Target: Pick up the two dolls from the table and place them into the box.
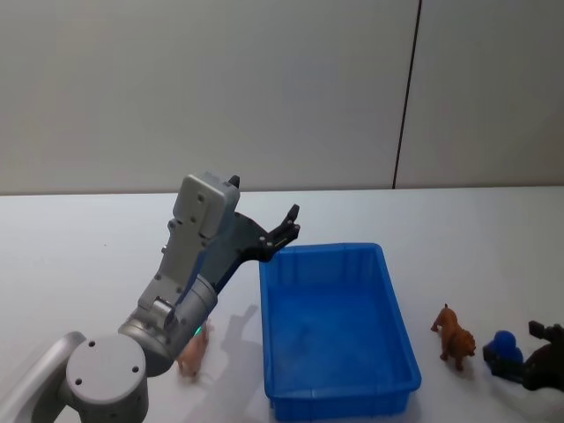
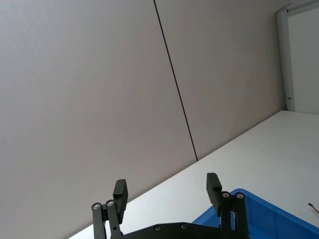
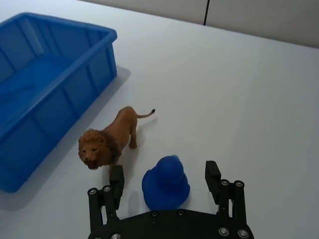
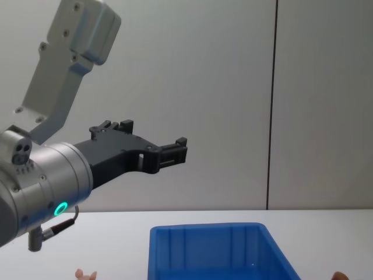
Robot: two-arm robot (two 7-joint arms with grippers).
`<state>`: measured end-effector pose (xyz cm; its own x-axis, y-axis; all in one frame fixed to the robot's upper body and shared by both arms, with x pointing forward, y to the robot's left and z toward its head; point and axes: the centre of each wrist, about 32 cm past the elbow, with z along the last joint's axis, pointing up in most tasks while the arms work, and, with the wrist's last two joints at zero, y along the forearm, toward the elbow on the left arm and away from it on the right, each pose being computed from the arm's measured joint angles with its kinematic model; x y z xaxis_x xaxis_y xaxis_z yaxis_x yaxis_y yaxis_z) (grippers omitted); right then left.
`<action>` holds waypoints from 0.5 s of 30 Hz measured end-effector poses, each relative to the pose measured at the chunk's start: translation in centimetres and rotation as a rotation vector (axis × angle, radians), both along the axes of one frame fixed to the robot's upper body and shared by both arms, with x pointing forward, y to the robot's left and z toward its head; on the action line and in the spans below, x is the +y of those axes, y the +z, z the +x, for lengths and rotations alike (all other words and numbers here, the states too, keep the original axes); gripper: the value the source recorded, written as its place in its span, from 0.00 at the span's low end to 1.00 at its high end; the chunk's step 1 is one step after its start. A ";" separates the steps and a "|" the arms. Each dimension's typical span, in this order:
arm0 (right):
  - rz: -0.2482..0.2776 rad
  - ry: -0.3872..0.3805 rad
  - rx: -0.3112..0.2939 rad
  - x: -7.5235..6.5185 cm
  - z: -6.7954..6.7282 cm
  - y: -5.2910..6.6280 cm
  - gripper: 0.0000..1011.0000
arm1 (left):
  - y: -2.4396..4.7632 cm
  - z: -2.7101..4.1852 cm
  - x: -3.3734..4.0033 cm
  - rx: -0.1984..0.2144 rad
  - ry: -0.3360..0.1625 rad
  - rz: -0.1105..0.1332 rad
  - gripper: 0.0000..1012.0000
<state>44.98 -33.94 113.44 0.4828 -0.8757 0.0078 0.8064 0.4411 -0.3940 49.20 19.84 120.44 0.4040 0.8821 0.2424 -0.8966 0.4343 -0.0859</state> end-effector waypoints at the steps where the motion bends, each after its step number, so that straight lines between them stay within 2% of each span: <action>1: -0.001 0.002 0.004 0.0 0.0 -0.1 0.99 | 0.00 0.00 0.00 0.000 0.000 0.000 0.99; 13: -0.021 0.028 0.051 -0.1 0.1 -1.3 0.98 | 0.00 0.00 0.00 0.000 0.000 0.000 0.99; 15: -0.022 0.029 0.052 -0.1 0.1 -1.4 0.92 | 0.00 0.00 0.00 0.000 0.000 0.000 0.99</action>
<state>45.10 -34.04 112.07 0.5079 -0.8614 0.0009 0.7716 0.4545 -0.4451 49.20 19.84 120.44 0.4040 0.8820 0.2425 -0.8967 0.4343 -0.0859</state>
